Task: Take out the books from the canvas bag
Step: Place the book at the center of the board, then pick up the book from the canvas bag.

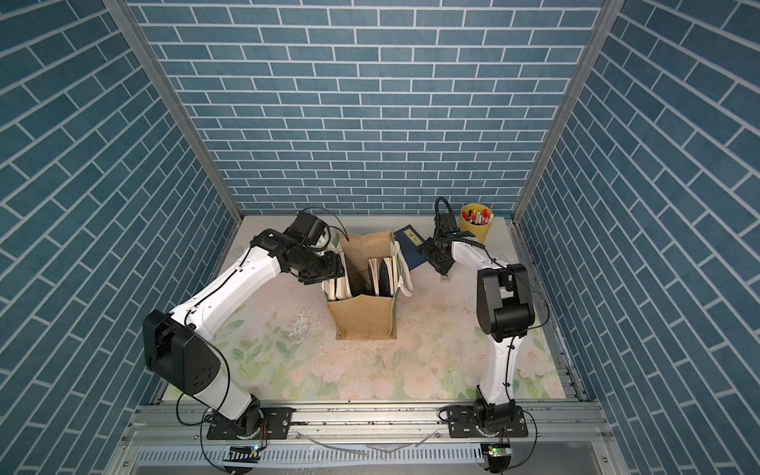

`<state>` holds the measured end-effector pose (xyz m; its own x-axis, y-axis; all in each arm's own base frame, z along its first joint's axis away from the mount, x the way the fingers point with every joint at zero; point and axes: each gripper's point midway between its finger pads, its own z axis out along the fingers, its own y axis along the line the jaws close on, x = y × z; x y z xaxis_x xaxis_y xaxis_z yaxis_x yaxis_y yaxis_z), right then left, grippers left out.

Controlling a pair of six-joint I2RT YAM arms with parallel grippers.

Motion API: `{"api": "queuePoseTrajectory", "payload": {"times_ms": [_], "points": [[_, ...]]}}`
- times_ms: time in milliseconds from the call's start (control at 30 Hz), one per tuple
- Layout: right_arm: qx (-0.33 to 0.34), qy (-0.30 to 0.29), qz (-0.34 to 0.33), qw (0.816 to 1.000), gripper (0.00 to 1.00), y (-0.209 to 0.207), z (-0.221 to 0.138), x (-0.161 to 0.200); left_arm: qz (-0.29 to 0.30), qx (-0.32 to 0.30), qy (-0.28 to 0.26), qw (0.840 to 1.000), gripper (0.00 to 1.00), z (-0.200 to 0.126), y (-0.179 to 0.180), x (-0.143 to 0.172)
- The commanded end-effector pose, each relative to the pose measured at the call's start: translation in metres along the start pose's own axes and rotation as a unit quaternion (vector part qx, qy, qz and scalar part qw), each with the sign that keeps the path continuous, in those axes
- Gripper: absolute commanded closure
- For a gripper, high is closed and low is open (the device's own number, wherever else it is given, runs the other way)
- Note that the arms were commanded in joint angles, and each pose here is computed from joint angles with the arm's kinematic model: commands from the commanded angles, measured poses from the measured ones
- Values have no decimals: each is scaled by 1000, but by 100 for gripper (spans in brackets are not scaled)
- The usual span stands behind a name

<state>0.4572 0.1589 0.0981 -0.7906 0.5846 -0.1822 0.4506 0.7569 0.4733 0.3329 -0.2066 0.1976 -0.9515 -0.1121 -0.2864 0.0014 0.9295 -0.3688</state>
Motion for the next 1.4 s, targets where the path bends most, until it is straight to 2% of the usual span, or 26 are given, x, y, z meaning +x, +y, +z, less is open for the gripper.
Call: {"api": "queuePoseTrajectory", "payload": {"times_ms": [0, 200, 333, 500, 700, 1033, 1100, 1233, 1367], "points": [[-32, -2, -24, 999, 26, 20, -76, 13, 3, -6, -6, 1000, 33, 0, -1, -3], [-58, -21, -118, 991, 35, 55, -165, 34, -3, 3, -8, 1000, 34, -1, -5, -5], [-62, -3, -205, 977, 37, 78, -190, 62, -5, 10, -7, 1000, 35, -1, -8, -5], [-67, 25, -305, 950, 38, 109, -205, 97, -6, 12, -9, 1000, 35, -3, -9, -6], [-46, 66, -378, 922, 38, 125, -190, 130, -13, 15, -8, 1000, 35, 0, -10, -6], [-15, 125, -434, 892, 38, 122, -148, 171, -18, 3, -4, 1000, 35, 3, -3, 0], [-12, 130, -437, 890, 38, 119, -141, 175, -18, 2, -3, 1000, 30, 2, -2, 1], [-10, 142, -440, 887, 38, 116, -126, 182, -17, -1, -14, 1000, 9, -5, 0, 0], [-6, 153, -440, 885, 38, 113, -114, 188, -14, -4, -26, 1000, 10, -17, 2, 0]]}}
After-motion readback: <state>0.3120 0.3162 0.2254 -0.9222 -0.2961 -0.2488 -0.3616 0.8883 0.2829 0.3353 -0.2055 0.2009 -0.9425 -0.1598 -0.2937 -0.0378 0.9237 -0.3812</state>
